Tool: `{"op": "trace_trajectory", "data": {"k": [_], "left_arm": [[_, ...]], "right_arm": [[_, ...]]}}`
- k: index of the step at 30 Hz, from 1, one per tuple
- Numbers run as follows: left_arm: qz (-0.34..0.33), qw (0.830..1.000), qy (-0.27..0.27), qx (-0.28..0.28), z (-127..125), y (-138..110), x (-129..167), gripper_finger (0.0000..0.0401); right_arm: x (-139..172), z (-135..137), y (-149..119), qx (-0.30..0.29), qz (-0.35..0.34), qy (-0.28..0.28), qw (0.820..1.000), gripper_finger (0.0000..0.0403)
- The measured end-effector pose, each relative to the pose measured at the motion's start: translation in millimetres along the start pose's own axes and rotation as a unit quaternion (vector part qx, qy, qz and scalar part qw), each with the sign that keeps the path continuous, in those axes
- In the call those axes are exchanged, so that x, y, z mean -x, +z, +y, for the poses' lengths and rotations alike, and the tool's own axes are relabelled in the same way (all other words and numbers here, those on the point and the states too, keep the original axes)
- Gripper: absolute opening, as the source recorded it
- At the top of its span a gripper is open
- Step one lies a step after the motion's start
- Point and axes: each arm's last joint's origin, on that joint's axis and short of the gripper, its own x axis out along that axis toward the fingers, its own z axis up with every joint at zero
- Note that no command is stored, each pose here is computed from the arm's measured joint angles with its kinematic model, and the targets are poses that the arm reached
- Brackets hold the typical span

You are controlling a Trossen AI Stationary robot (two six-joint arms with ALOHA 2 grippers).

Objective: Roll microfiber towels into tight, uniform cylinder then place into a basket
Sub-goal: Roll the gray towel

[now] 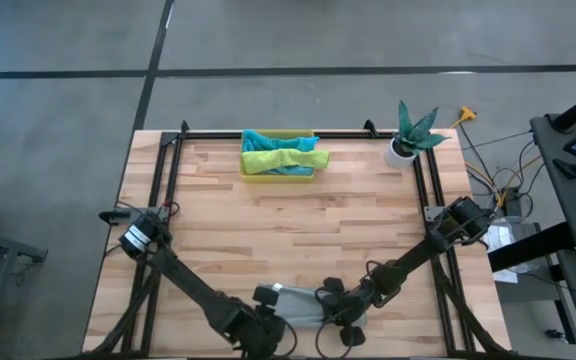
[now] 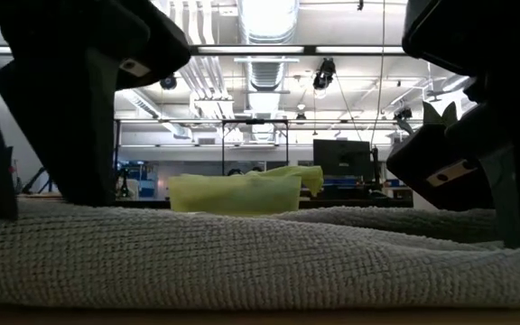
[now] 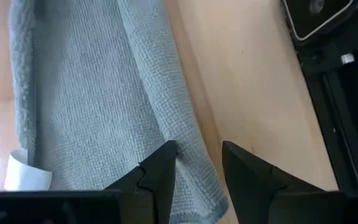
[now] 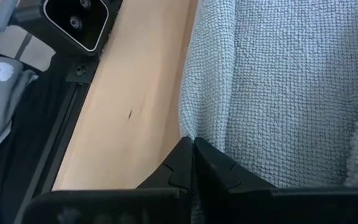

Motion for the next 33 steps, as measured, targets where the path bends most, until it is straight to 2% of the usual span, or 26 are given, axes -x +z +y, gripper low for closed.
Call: {"op": "trace_trajectory", "data": {"k": [4,13,19,22,28,33], "left_arm": [[0.002,1.000,0.001,-0.002,-1.8,-2.0,-5.3,0.0116],[0.034,0.999,0.023,-0.005,0.9,-11.4,-38.5,0.0116],[0.019,0.999,0.047,-0.003,2.3,-8.8,-35.3,0.0112],[0.014,0.999,0.052,0.008,2.4,-6.0,-31.9,0.0089],[0.014,0.999,0.045,0.015,-3.1,-7.7,-26.0,0.0010],[0.018,0.999,0.021,0.015,-6.8,-7.5,-23.7,0.0002]], "right_arm": [[0.0,-0.3,-0.5,0.000,0.001,0.000,1.000,0.0009],[0.0,-0.4,-0.7,-0.001,-0.001,0.000,1.000,0.0009],[0.0,-0.3,-0.5,0.002,-0.002,0.000,1.000,0.0009],[0.0,-0.3,-0.5,0.002,-0.002,0.000,1.000,0.0009],[0.0,0.8,-1.6,-0.002,0.014,0.024,1.000,0.0009],[4.8,2.9,1.7,0.032,0.009,0.029,0.999,0.0009]]}}
